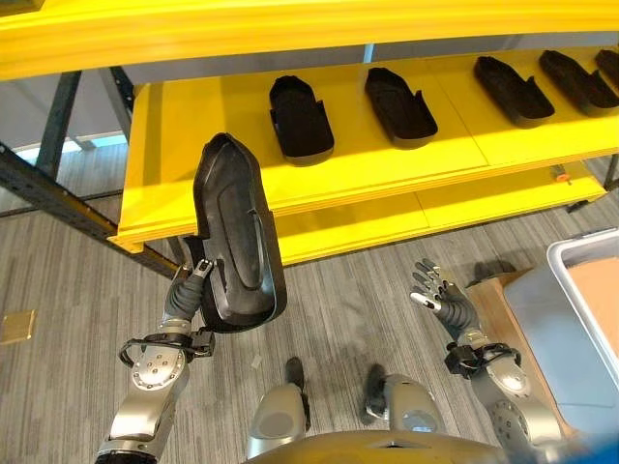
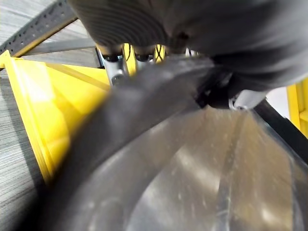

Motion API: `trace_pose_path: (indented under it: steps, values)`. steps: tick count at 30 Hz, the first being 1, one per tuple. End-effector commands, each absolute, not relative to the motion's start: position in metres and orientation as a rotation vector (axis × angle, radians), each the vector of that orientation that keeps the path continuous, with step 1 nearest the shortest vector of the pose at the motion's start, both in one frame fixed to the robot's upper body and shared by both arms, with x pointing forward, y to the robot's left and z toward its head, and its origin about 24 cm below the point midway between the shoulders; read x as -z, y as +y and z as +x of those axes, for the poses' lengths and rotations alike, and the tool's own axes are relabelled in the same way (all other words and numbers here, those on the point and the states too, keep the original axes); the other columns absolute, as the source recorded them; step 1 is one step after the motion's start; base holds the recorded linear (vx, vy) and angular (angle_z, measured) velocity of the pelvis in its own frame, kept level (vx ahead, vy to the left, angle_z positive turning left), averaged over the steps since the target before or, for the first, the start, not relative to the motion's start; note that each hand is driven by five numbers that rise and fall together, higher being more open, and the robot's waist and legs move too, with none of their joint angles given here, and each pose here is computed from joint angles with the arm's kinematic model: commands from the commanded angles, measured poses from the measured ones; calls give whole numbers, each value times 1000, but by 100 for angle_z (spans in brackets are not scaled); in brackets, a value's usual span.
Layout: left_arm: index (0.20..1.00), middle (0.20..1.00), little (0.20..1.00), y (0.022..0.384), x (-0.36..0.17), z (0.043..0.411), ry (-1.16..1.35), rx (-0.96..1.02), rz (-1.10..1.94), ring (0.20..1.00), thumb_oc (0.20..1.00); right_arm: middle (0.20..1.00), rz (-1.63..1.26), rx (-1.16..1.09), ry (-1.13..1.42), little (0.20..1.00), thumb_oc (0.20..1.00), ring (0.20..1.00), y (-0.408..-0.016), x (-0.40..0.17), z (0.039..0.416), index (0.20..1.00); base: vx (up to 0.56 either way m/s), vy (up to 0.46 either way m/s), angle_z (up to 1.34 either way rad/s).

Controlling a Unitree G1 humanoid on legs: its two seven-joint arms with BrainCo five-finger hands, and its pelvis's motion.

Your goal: Move parts from the plastic box to the shelf.

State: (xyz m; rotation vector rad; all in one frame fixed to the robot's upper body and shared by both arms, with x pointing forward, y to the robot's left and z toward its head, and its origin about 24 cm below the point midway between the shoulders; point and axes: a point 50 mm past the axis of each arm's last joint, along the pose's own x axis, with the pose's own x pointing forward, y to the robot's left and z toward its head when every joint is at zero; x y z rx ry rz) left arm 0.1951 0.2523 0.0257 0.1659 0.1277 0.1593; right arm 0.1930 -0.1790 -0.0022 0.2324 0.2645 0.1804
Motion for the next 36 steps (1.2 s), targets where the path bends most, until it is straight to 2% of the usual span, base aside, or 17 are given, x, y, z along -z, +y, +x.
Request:
trace_pose_path:
  steps: [1,6,13,24,36]
  values:
    - [200,200,200,245,-58,201,-52,-112,174,200,200,1000,228,-187,185,1000,1000,1000,-188,-12,195,1000,98,-60,14]
    - [200,200,200,234,-52,203,-43,-90,111,200,200,1000,179,-128,201,1000,1000,1000,-210,-13,187,1000,144,-173,33]
    - [200,200,200,235,-54,202,-48,-106,102,200,200,1000,163,-116,200,1000,1000,1000,-214,-15,189,1000,34,-31,8]
    - [200,200,200,236,-63,210,-92,-111,124,200,200,1000,164,-100,195,1000,1000,1000,-213,-14,193,1000,86,256,0]
    - [200,200,200,226,-100,251,-275,-112,125,200,200,1000,223,-126,224,1000,1000,1000,-198,-4,187,1000,58,188,6]
